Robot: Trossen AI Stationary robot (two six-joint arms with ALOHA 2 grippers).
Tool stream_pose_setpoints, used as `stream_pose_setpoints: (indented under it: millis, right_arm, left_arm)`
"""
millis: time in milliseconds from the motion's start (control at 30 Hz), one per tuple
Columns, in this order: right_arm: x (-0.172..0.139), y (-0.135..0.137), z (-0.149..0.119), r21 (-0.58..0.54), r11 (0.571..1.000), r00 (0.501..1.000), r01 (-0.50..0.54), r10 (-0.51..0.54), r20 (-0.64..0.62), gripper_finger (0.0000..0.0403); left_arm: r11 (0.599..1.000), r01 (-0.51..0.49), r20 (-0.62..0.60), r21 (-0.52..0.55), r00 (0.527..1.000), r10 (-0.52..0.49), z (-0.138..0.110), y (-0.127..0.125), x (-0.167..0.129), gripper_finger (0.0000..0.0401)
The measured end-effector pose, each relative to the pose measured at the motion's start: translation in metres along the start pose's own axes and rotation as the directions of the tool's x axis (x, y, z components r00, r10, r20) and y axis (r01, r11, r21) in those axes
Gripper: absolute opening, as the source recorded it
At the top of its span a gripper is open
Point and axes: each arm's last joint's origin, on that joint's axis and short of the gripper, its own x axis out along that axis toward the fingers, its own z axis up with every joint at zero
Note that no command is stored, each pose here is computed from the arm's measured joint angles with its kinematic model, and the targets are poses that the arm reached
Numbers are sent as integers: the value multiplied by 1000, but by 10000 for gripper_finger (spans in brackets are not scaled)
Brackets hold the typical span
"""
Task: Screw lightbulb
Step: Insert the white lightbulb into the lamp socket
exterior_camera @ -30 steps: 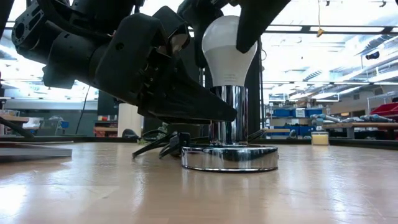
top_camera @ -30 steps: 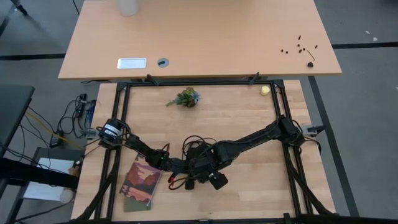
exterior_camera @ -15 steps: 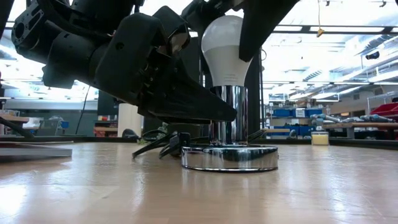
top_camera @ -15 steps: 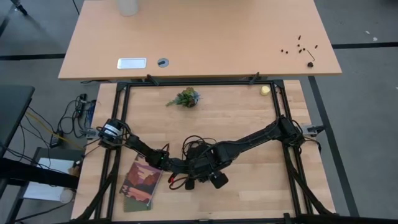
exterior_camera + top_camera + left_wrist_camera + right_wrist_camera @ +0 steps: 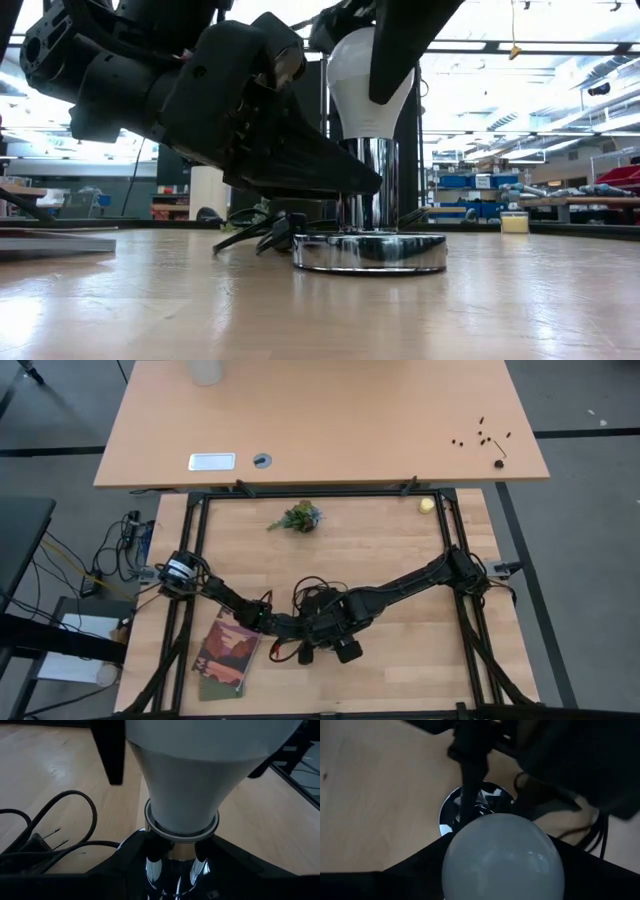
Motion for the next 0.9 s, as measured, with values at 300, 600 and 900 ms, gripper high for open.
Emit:
stream_pose_setpoints:
  millis: [300, 600, 900]
  right_arm:
    - [0, -2, -2, 404, 913, 998, 60, -57, -19, 285]
    - [0, -6, -1, 734, 677, 997, 59, -74, -11, 286]
    - [1, -7, 1, 730, 683, 998, 31, -59, 12, 297]
  left_arm:
    - [996, -53, 40, -65, 998, 55, 3, 1, 0, 188]
    - [992, -78, 54, -100, 995, 83, 3, 2, -1, 188]
    - [991, -88, 60, -96, 994, 94, 4, 2, -1, 188]
